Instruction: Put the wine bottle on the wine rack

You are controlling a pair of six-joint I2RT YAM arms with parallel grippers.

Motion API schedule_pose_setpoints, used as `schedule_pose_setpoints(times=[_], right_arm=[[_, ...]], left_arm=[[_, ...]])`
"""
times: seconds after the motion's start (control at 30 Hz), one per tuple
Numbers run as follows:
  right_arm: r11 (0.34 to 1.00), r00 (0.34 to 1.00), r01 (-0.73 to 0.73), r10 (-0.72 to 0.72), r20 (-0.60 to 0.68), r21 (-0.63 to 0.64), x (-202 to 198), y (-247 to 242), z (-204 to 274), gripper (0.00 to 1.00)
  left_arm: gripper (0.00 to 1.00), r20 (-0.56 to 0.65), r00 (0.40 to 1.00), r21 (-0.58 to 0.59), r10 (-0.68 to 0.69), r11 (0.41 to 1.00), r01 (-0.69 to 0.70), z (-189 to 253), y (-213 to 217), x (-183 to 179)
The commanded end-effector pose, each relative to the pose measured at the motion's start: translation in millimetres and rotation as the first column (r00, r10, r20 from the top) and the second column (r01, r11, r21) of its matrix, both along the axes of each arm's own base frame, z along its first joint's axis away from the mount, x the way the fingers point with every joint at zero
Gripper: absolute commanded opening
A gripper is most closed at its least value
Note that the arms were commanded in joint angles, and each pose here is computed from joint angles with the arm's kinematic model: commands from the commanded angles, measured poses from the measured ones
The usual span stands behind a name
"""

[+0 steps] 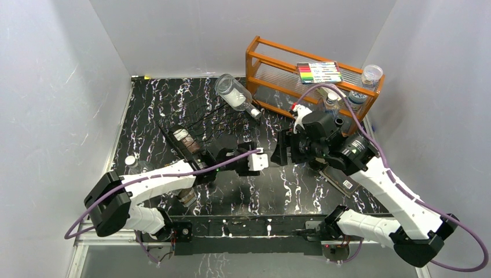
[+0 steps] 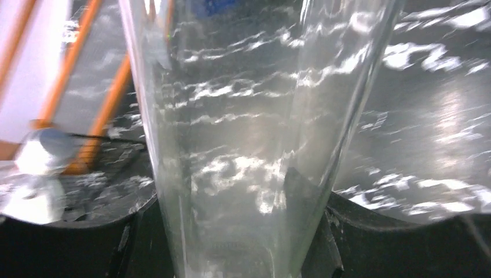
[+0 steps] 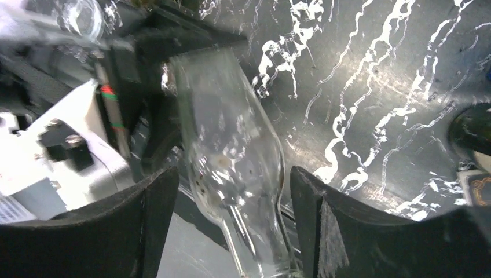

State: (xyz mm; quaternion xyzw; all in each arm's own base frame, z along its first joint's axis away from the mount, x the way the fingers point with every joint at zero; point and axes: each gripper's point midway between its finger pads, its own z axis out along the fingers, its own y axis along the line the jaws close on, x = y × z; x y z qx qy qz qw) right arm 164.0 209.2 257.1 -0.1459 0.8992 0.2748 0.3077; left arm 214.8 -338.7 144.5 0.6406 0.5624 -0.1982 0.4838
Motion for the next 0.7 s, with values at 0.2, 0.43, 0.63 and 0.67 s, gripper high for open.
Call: schedule_pose_setpoints(times=[0.2, 0.43, 0.63, 0.67], right_arm=[[0.968, 0.968, -0.249, 0.248, 0.048, 0.023, 0.0, 35.5, 5.5, 0.79], [0.967, 0.965, -0.253, 0.250, 0.084, 0.030, 3.3, 36.9, 18.2, 0.84], [0.978, 0.970, -0.208, 0.203, 0.131, 0.026, 0.9, 21.8, 28.8, 0.88], [0.975, 0.968, -0.218, 0.211, 0.133, 0.034, -1.4, 22.4, 29.2, 0.88]], left_arm=[[0.01, 0.529, 0.847, -0.002, -0.049, 0.998, 0.058, 105.6, 0.3, 37.5], [0.00, 0.651, 0.752, 0.077, -0.102, 0.995, 0.068, 114.4, 10.3, 39.4], [0.00, 0.651, 0.755, 0.070, -0.074, 0.997, 0.037, 111.4, 22.9, 36.6], [0.00, 0.652, 0.754, 0.064, -0.077, 0.997, 0.047, 113.0, 22.4, 34.6]])
